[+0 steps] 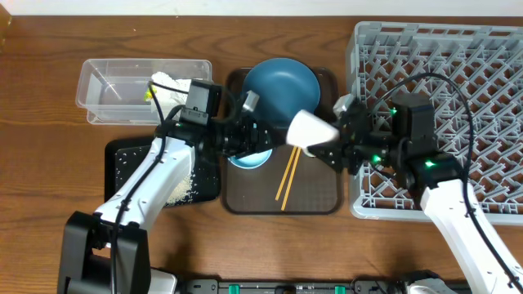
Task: Sort waste into correct bins and load items into the dishwasher rack
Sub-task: 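Place the cup upside down in the dish rack with the right gripper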
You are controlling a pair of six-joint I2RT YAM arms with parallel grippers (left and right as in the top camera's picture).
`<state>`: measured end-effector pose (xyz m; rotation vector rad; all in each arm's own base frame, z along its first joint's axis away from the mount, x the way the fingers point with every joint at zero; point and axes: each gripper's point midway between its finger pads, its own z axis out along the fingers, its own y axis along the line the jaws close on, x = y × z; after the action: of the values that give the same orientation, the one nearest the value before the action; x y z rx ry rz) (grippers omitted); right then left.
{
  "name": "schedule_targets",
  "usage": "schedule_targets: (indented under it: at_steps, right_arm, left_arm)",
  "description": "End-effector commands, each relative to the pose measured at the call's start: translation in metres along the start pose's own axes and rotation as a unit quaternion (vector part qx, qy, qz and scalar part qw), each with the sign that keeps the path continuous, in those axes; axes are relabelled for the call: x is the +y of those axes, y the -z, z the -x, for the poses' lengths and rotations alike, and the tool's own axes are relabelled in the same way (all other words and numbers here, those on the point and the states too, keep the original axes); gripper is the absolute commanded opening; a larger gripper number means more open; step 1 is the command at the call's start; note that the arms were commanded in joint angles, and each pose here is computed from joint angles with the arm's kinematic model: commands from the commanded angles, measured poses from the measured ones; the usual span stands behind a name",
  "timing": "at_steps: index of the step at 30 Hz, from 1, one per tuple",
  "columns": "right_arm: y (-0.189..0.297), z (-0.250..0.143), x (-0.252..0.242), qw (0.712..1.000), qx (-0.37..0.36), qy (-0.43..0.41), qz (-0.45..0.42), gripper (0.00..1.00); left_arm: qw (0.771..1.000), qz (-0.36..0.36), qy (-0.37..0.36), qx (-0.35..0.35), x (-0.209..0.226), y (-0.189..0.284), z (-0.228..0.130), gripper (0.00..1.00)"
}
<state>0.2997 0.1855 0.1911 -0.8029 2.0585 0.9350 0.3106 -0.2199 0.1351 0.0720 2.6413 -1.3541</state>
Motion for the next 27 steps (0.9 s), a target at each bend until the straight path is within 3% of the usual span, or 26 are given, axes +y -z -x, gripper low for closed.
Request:
schedule_targets:
  at_steps: [1,8,12,15,21,27]
  right_arm:
    - [0.033,0.014,-0.038,0.991,-0.011,-0.056,-0.118,0.36]
    - [0.124,0.023,-0.094,0.945,-0.006,-0.148,-0.290,0.32]
    - [0.181,0.018,-0.122,0.898,-0.006,-0.203,-0.390,0.30]
    - [0.223,-0.003,-0.145,0.845,0.009,-0.264,-0.464,0.19]
    - [0.288,-0.029,-0.178,0.764,-0.008,-0.356,-0.537,0.03]
    - [0.340,-0.060,-0.204,0.694,-0.007,-0.429,-0.578,0.01]
  left_arm:
    - [0.988,0.139,-0.016,-0.070,0.046,0.022,0.025,0.70]
    - [0.962,0.242,-0.048,-0.121,0.058,0.072,0.026,0.79]
    - [0.952,0.268,-0.051,-0.139,0.056,0.089,0.023,0.80]
    - [0.952,0.270,-0.050,-0.137,0.055,0.090,0.021,0.81]
    - [0.952,0.270,-0.049,-0.136,0.055,0.090,0.020,0.81]
    - [0.952,0.271,-0.046,-0.132,0.056,0.090,0.018,0.81]
